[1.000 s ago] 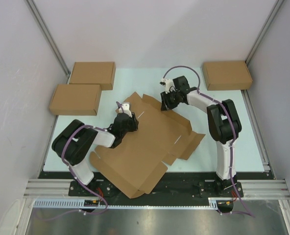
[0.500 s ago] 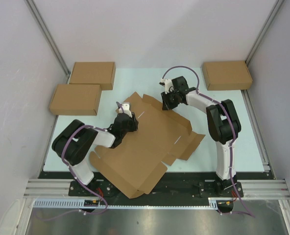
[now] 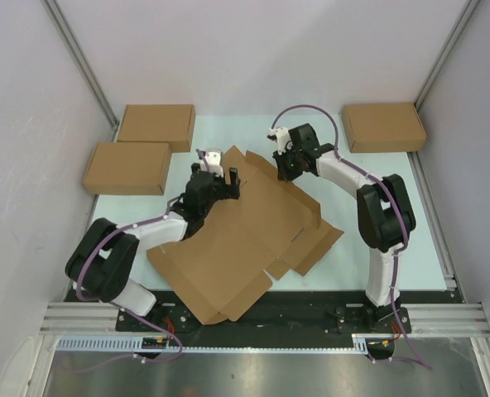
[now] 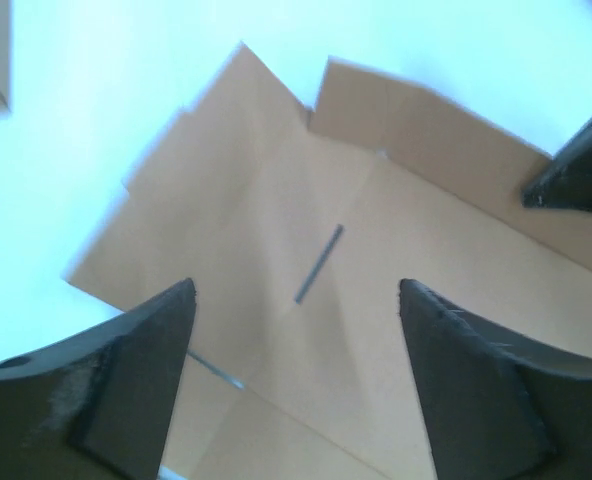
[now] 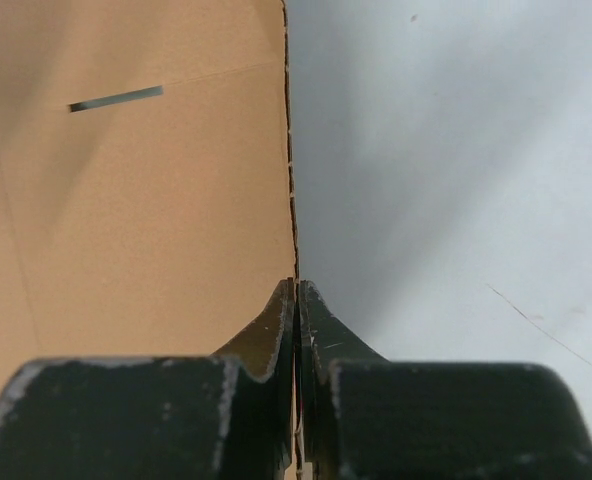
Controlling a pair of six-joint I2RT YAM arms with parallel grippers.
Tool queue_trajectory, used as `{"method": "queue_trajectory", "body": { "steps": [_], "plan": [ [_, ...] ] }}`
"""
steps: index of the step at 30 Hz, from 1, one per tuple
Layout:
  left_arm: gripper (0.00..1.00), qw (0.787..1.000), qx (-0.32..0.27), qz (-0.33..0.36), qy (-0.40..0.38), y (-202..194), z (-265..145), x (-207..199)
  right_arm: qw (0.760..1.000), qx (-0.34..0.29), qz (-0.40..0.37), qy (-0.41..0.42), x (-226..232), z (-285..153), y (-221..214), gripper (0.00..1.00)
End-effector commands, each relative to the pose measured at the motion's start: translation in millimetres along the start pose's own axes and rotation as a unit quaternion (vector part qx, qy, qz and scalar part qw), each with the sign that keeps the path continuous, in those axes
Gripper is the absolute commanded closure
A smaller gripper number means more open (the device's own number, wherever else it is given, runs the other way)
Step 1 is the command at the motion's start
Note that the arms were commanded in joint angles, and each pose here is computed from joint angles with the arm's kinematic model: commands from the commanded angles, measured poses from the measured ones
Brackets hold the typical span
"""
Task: Fold the paper box
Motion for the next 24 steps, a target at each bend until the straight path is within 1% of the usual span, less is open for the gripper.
{"method": "queue_trajectory", "body": {
  "steps": [1,4,6,7,8,9,10,11,12,13,14,15,16,18,19,20,24],
  "plan": [
    [0.01,0.994,-0.097,0.022,-0.037,69.7,-4.1,-5.7,0.997,-0.029,-0.057,-0.041,7.8,-49.8,30.8,1.0],
    [0.0,0.989,-0.126,0.02,-0.081,92.5,-4.9,2.7,0.996,-0.033,-0.074,-0.034,18.0,-70.1,36.3,1.0],
    [0.0,0.985,-0.128,0.007,-0.118,94.1,-1.9,14.4,0.995,-0.035,-0.09,-0.032,24.7,-81.6,35.6,1.0],
    [0.0,0.976,-0.155,0.0,-0.15,101.9,-1.2,13.6,0.994,-0.037,-0.093,-0.033,26.2,-85.3,35.0,1.0],
    [0.0,0.971,-0.14,0.0,-0.195,94.7,4.7,19.3,0.995,-0.031,-0.095,-0.028,29.1,-86.2,30.0,1.0],
    [0.0,0.965,-0.137,-0.011,-0.224,90.4,6.3,19.3,0.994,-0.035,-0.099,-0.029,32.2,-92.6,31.0,1.0],
    [0.0,0.952,-0.171,-0.003,-0.255,99.1,5.8,15.8,0.993,-0.034,-0.104,-0.033,34.5,-94.8,30.0,1.0],
    [0.0,0.945,-0.158,0.002,-0.286,89.9,9.9,15.0,0.993,-0.028,-0.107,-0.036,36.4,-95.0,24.6,1.0],
    [0.03,0.932,-0.188,0.018,-0.311,94.6,7.4,11.3,0.992,-0.032,-0.118,-0.037,41.6,-99.8,25.7,1.0],
    [0.05,0.924,-0.196,0.025,-0.327,93.0,6.8,9.0,0.991,-0.03,-0.122,-0.045,42.2,-101.5,23.9,1.0],
    [0.07,0.922,-0.195,0.025,-0.334,86.9,9.3,10.2,0.99,-0.033,-0.126,-0.05,43.5,-104.0,23.8,1.0],
    [0.09,0.912,-0.21,0.024,-0.351,89.4,6.2,7.5,0.99,-0.031,-0.128,-0.05,44.6,-104.6,20.0,1.0],
    [0.11,0.908,-0.211,0.028,-0.361,88.3,5.9,6.1,0.99,-0.037,-0.13,-0.051,45.8,-108.4,21.6,1.0],
    [0.17,0.902,-0.209,0.028,-0.378,84.7,9.1,4.4,0.989,-0.041,-0.131,-0.053,45.9,-110.5,22.6,1.0],
    [0.19,0.897,-0.216,0.033,-0.384,86.6,8.7,3.1,0.989,-0.045,-0.133,-0.052,45.7,-111.5,23.6,1.0],
    [0.19,0.897,-0.219,0.034,-0.382,86.8,10.1,3.5,0.989,-0.048,-0.133,-0.052,45.8,-112.0,24.4,1.0],
    [0.21,0.887,-0.236,0.049,-0.394,93.1,9.9,-0.6,0.989,-0.046,-0.133,-0.046,47.2,-109.5,23.2,1.0]
  ]
}}
Point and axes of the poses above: each gripper's point midway between its finger pads, its own z axis out along the fingers, its own x axis along the line the jaws close on, y = z × x, the point moved 8 cm from there along -z, back along the fingers, and after that the axes turned 10 degrees about -z, right-handed, at the moved point
